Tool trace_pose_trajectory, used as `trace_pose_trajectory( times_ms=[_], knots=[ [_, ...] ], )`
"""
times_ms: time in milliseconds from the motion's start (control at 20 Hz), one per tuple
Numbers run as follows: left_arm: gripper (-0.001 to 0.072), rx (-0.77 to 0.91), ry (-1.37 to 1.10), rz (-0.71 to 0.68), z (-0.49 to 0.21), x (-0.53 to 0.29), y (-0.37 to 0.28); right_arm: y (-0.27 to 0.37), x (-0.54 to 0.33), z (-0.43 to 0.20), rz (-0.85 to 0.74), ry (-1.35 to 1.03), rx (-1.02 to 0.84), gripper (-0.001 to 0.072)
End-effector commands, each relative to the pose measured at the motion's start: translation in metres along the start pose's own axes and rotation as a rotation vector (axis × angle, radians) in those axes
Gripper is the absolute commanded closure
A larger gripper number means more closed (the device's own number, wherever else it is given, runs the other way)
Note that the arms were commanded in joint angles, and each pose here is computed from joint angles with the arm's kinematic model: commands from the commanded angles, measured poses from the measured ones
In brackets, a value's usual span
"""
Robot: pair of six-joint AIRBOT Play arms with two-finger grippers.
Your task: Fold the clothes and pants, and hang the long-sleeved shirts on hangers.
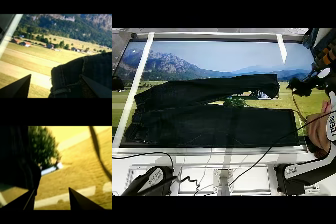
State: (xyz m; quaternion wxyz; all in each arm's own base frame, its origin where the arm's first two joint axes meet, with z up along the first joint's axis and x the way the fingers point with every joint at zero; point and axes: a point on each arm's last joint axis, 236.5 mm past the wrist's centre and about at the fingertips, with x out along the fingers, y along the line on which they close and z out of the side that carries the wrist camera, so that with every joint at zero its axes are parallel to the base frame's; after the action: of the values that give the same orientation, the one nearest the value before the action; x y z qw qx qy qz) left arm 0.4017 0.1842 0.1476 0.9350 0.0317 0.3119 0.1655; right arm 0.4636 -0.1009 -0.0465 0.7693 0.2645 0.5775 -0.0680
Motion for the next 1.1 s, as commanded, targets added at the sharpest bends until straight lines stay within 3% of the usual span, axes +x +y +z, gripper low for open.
trace_pose_trajectory(
  times_ms=[0, 100, 200, 500, 550, 650, 700, 1050],
  knots=[
    [0.002, 0.0, -0.002, 0.0, 0.001, 0.0, 0.0, 0.022, 0.023, -0.026, 0.169, 0.104, 0.029, 0.0259],
    [0.002, 0.001, -0.002, 0.0, 0.001, 0.0, 0.0, 0.028, 0.044, -0.032, 0.195, 0.128, 0.058, 0.0258],
    [0.0021, 0.001, -0.002, 0.0, 0.001, 0.0, 0.0, 0.033, 0.064, -0.044, 0.195, 0.172, 0.017, 0.0203],
    [0.0021, 0.001, -0.002, 0.0, 0.001, 0.0, 0.0, 0.06, 0.098, -0.018, 0.181, 0.024, -0.011, 0.0216],
    [0.002, 0.001, -0.002, 0.0, 0.001, 0.0, 0.0, 0.062, 0.099, -0.01, 0.178, -0.013, 0.003, 0.0331],
    [0.002, 0.001, -0.002, 0.0, 0.001, 0.0, 0.0, 0.066, 0.095, -0.002, 0.184, -0.038, 0.0, 0.0648],
    [0.002, 0.001, -0.003, 0.0, 0.001, 0.0, 0.0, 0.07, 0.091, 0.0, 0.192, -0.035, -0.008, 0.0691],
    [0.0021, 0.001, -0.003, 0.0, 0.001, 0.0, 0.0, 0.126, -0.048, 0.066, 0.195, -0.188, -0.27, 0.0691]
  ],
)
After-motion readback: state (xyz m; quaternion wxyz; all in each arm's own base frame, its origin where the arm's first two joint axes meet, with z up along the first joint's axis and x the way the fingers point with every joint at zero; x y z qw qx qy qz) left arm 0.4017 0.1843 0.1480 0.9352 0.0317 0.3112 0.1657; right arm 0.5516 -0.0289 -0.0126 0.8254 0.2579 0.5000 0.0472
